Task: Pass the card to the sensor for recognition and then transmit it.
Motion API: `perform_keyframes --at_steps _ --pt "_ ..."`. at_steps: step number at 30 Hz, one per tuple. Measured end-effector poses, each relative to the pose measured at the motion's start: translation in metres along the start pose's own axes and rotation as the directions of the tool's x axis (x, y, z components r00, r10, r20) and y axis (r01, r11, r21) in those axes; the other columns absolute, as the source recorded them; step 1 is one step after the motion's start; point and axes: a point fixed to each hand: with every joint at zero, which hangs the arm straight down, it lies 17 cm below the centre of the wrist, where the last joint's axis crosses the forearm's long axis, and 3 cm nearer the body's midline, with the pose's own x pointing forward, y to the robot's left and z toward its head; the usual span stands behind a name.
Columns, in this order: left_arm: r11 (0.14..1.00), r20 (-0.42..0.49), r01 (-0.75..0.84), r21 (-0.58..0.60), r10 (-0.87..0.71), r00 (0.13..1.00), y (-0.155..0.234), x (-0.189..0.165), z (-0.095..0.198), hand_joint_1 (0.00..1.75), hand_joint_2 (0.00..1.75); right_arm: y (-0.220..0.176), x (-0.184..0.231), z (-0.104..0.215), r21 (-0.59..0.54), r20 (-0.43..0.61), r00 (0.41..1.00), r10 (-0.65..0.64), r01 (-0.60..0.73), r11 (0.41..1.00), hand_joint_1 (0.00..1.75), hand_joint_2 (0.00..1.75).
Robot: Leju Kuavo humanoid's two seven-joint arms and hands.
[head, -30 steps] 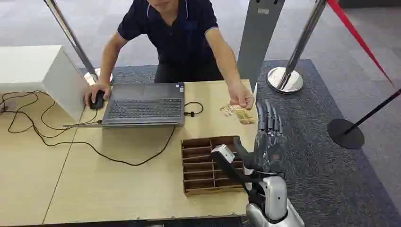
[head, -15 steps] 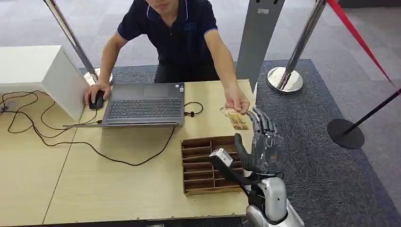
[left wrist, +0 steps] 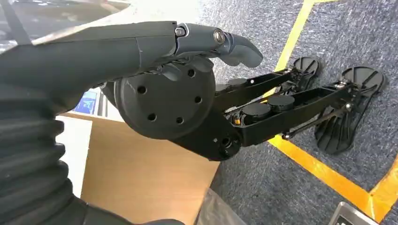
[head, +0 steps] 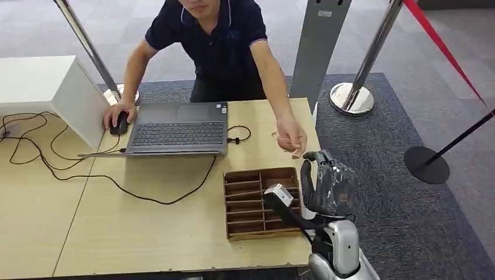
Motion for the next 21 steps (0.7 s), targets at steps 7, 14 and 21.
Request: perform_keyframes --at_steps 7,14,21 --pt "1.0 0.0 0.0 0.0 0.0 1.0 0.0 0.001 0.0 0.0 1.75 -0.004 -0.006 0.001 -0.007 -0.009 1.0 0.01 -0.01 1.0 1.75 1.75" --pt "1.0 0.004 -0.002 0.001 0.002 1.0 0.0 0.002 0.0 0.0 1.75 -0.007 -0.01 0.001 -0.014 -0.017 1.0 0.017 -0.017 1.0 1.75 1.75" --pt "1.0 0.004 -0.002 0.001 0.002 1.0 0.0 0.002 0.0 0.0 1.75 -0.016 -0.017 0.0 -0.036 -0.035 0.999 0.033 -0.034 0.999 1.75 1.75"
